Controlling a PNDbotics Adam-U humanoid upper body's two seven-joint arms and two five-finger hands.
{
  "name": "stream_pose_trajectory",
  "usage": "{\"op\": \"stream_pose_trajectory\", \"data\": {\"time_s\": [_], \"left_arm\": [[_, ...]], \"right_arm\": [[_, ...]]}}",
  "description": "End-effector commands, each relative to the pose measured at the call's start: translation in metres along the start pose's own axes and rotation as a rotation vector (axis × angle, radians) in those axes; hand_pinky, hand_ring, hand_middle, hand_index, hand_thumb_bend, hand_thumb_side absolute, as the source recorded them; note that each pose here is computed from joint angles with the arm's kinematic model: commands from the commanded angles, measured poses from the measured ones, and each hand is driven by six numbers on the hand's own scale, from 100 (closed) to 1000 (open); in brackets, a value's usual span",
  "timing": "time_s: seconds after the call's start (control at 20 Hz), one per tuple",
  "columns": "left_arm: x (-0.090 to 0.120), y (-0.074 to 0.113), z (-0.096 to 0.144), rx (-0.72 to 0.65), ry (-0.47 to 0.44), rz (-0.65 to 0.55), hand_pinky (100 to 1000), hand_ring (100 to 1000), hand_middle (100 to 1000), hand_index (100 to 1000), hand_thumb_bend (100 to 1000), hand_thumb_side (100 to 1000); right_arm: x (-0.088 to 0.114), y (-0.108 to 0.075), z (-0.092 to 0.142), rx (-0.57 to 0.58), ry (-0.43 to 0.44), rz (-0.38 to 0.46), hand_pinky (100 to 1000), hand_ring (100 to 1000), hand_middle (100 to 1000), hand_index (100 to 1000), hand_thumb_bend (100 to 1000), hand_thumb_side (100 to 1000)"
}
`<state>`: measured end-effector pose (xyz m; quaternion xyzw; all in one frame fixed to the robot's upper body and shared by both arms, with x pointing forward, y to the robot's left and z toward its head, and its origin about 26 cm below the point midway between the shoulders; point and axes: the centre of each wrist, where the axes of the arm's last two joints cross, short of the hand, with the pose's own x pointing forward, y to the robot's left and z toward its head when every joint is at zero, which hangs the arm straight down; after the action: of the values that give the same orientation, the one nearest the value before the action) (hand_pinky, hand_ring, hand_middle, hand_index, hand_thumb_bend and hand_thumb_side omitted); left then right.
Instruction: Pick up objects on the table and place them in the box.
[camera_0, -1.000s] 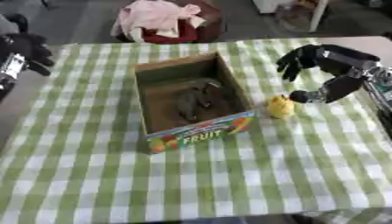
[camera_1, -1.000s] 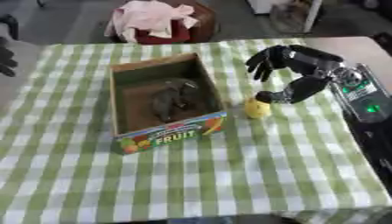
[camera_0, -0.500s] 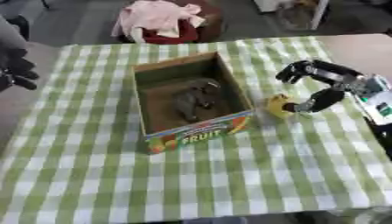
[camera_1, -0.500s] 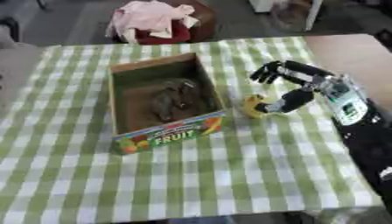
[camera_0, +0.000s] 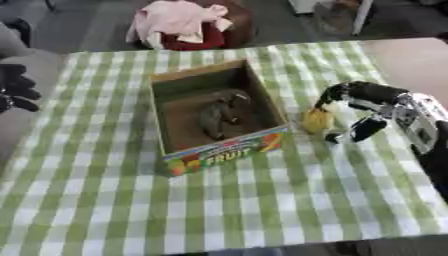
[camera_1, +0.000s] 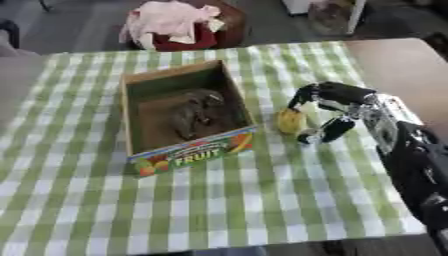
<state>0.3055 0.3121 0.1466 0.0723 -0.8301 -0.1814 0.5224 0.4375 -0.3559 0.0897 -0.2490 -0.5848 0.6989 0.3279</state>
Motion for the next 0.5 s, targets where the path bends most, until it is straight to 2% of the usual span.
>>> {"op": "stream_pose_trajectory", "data": {"time_s": [0.05,0.2,0.25,0.5], "left_arm": [[0.0056,0.0037,-0.0016,0.003,-0.014,-0.018,560,603,583,755,100,807],[0.0044,0.0028,-0.0011,0.003,-0.009,-0.016,560,603,583,754,100,808],[0.0041,0.0026,-0.0009,0.003,-0.008,-0.015,560,603,583,755,100,809],[0.0028,0.0021,-0.0003,0.002,-0.002,-0.014,560,603,583,755,100,810]], "right_arm": [[-0.0047,-0.0070,0.0012,-0.035,0.024,0.044,680,659,660,756,431,233],[-0.0042,-0.0039,-0.0005,-0.054,0.025,0.054,656,615,609,718,425,163],[-0.0042,-0.0035,-0.0008,-0.064,0.026,0.057,636,590,565,674,395,134],[-0.0054,-0.0039,0.0003,-0.119,0.023,0.045,625,580,532,630,387,133]]}}
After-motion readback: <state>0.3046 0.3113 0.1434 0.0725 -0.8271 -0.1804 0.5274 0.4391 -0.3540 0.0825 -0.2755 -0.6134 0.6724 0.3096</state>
